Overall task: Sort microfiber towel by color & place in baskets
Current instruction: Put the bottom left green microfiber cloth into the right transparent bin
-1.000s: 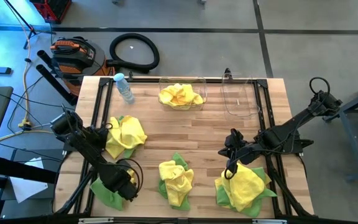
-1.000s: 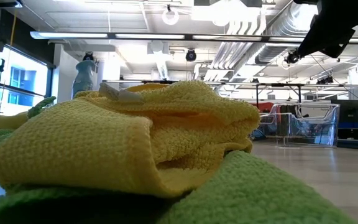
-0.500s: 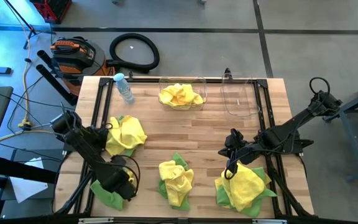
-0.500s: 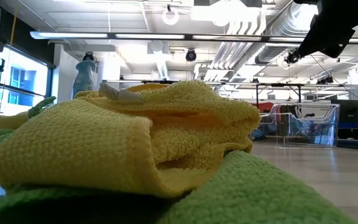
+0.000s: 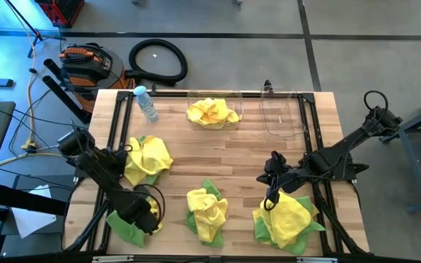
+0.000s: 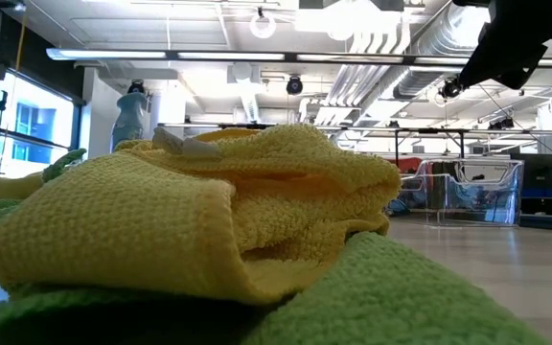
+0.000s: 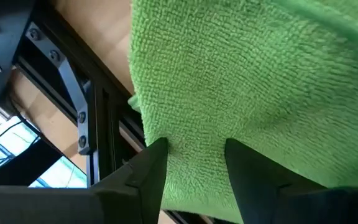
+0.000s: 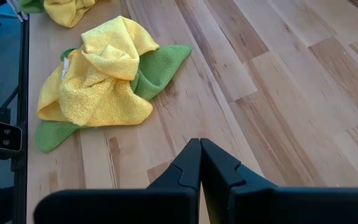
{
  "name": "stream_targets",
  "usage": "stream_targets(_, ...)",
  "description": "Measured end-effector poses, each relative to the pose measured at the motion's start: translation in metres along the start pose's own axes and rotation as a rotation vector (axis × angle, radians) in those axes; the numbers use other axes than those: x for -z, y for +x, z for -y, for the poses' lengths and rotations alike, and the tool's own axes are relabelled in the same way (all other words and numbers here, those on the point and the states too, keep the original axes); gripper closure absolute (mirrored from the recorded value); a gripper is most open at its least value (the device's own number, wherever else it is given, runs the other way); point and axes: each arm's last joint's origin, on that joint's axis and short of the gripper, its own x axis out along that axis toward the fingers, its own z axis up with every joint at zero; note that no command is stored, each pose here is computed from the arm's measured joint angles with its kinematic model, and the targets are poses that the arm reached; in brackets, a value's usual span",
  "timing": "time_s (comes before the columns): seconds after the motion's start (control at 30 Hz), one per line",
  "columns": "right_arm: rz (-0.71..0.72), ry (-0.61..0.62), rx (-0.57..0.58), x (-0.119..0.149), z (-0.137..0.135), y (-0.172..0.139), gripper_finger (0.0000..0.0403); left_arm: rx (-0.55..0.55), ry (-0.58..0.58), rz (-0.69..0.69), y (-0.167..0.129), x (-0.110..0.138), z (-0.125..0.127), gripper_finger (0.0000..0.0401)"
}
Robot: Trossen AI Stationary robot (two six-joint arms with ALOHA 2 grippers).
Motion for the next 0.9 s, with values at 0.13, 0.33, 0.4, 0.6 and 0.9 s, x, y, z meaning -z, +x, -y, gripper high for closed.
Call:
stream_targets(0.13, 0.005, 0.000, 0.005, 0.000, 0.000, 0.000, 0.0401, 0.008, 0.034, -0.036, 0.014, -0.003, 0.000, 0.0283)
stream_targets(0.33, 0.007, -0.005, 0.006, 0.000, 0.000, 0.000, 0.0401, 0.016, 0.013, -0.083, 0.017, -0.002, 0.001, 0.0390)
stream_targets(0.4, 0.008, -0.007, 0.007, 0.000, 0.000, 0.000, 0.0401, 0.017, 0.011, -0.087, 0.014, -0.001, 0.000, 0.0391)
stream_targets(0.6, 0.007, -0.007, 0.006, 0.000, 0.000, 0.000, 0.0401, 0.013, -0.021, -0.095, -0.018, 0.007, -0.012, 0.0399)
stream_targets(0.9, 0.007, -0.007, 0.006, 0.000, 0.000, 0.000, 0.0401, 0.188, -0.110, 0.063, -0.105, 0.024, -0.046, 0.0400)
